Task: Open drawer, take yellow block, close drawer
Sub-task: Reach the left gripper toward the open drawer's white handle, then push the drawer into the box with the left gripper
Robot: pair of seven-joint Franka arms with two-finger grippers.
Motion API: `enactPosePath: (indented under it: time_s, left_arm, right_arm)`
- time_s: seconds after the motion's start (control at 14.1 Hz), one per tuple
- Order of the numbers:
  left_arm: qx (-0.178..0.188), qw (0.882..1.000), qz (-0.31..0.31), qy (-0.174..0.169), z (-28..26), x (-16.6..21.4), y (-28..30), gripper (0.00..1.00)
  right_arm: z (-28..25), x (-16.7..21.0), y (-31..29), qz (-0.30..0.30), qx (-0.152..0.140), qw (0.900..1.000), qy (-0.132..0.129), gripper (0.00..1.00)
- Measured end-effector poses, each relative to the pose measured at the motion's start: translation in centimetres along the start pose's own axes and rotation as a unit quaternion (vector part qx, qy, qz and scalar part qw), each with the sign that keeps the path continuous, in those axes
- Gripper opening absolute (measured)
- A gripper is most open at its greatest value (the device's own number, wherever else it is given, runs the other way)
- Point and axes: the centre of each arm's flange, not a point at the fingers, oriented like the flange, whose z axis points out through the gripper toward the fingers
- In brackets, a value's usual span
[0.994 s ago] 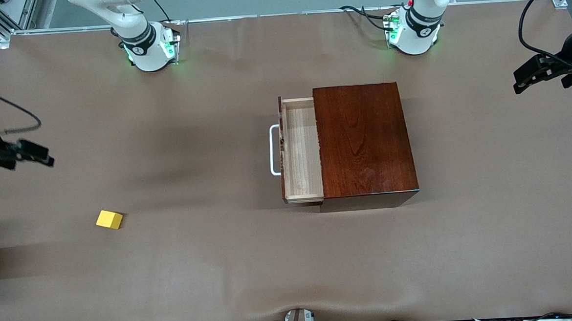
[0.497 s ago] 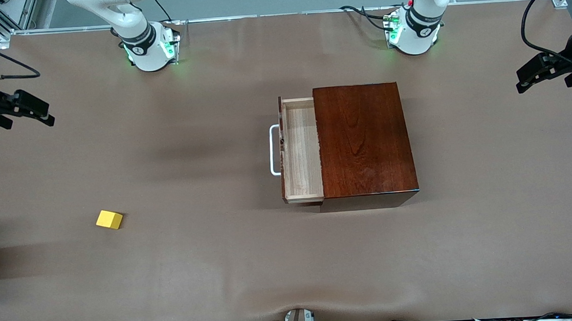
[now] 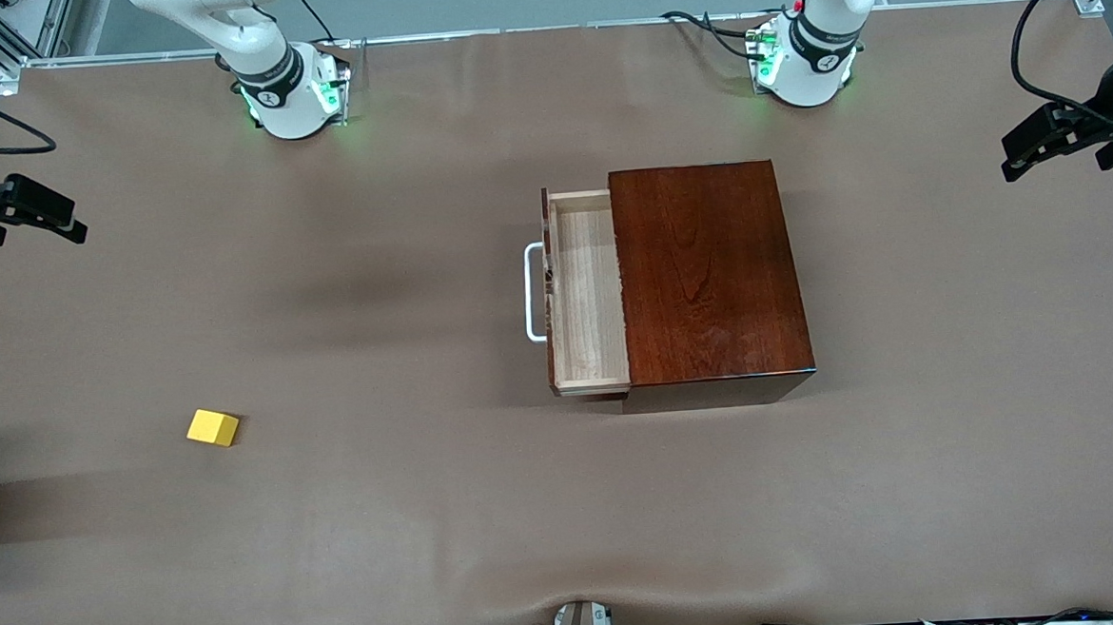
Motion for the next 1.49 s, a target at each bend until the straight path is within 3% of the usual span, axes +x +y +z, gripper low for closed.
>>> enactPosePath:
  time_s: [0.21,0.43,0.85,1.07,1.49]
  left_arm:
    - [-0.01,1.0,0.017,-0.001,0.0,-0.1,1.9,1.0]
    - [-0.02,0.999,0.032,-0.014,1.1,-0.3,10.7,1.0]
    - [-0.036,0.999,-0.037,-0.007,3.5,-1.0,29.2,1.0]
    - [-0.048,0.997,-0.064,-0.001,5.2,-3.6,37.5,1.0]
    - [-0.111,0.977,-0.182,0.012,11.1,-7.8,52.2,1.0]
  right_arm:
    - [0.0,0.0,0.0,0.0,0.0,1.0,-0.001,1.0]
    - [0.1,0.0,0.0,0.0,0.0,1.0,-0.002,1.0]
    - [0.1,0.0,0.0,0.0,0.0,1.0,-0.002,1.0]
    - [0.1,0.0,0.0,0.0,0.0,1.0,-0.002,1.0]
    - [0.1,0.0,0.0,0.0,0.0,1.0,-0.002,1.0]
